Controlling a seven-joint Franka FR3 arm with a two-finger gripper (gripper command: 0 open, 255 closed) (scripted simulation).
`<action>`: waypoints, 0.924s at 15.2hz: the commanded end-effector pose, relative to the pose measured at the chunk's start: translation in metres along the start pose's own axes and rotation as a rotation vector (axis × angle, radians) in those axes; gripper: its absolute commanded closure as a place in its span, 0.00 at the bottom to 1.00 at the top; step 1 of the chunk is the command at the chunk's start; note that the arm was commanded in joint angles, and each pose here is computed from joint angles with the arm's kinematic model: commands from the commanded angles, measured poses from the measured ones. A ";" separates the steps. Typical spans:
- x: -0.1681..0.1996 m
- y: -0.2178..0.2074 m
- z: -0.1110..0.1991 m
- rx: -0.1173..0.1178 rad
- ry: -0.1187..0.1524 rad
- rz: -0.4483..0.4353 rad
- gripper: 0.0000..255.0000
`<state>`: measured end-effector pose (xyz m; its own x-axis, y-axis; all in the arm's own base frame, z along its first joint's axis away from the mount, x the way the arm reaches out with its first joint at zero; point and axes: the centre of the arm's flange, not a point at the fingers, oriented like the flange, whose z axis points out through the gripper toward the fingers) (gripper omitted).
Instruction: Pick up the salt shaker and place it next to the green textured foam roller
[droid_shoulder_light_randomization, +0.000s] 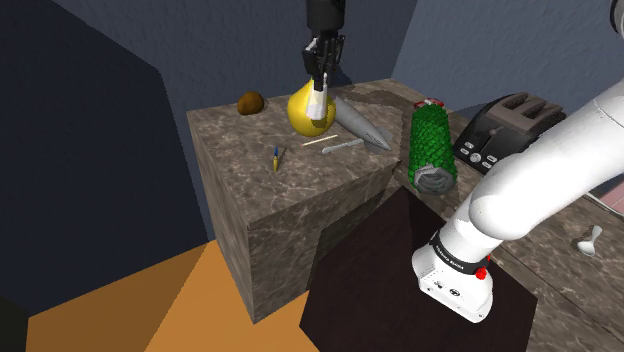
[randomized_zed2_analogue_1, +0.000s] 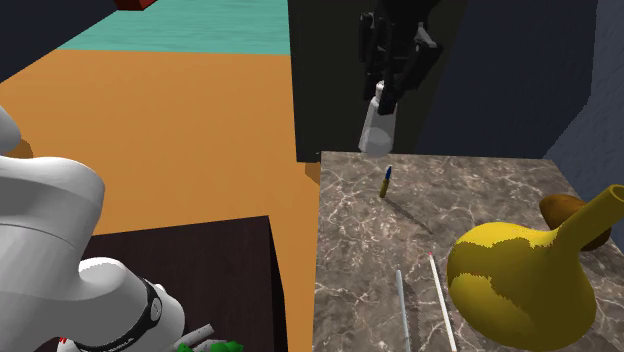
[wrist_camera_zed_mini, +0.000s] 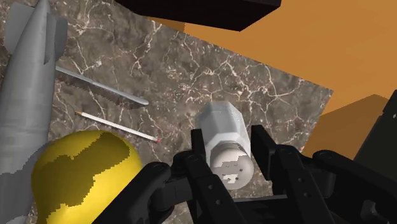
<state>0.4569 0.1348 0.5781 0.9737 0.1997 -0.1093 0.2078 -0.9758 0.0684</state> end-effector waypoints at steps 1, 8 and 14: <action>-0.003 0.025 0.001 0.000 0.000 -0.002 1.00; -0.018 0.116 0.009 0.000 0.000 -0.002 1.00; -0.031 0.194 0.016 0.000 0.000 -0.002 1.00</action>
<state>0.4652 -0.0464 0.5766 0.9737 0.1999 -0.1095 0.2079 -0.9758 0.0677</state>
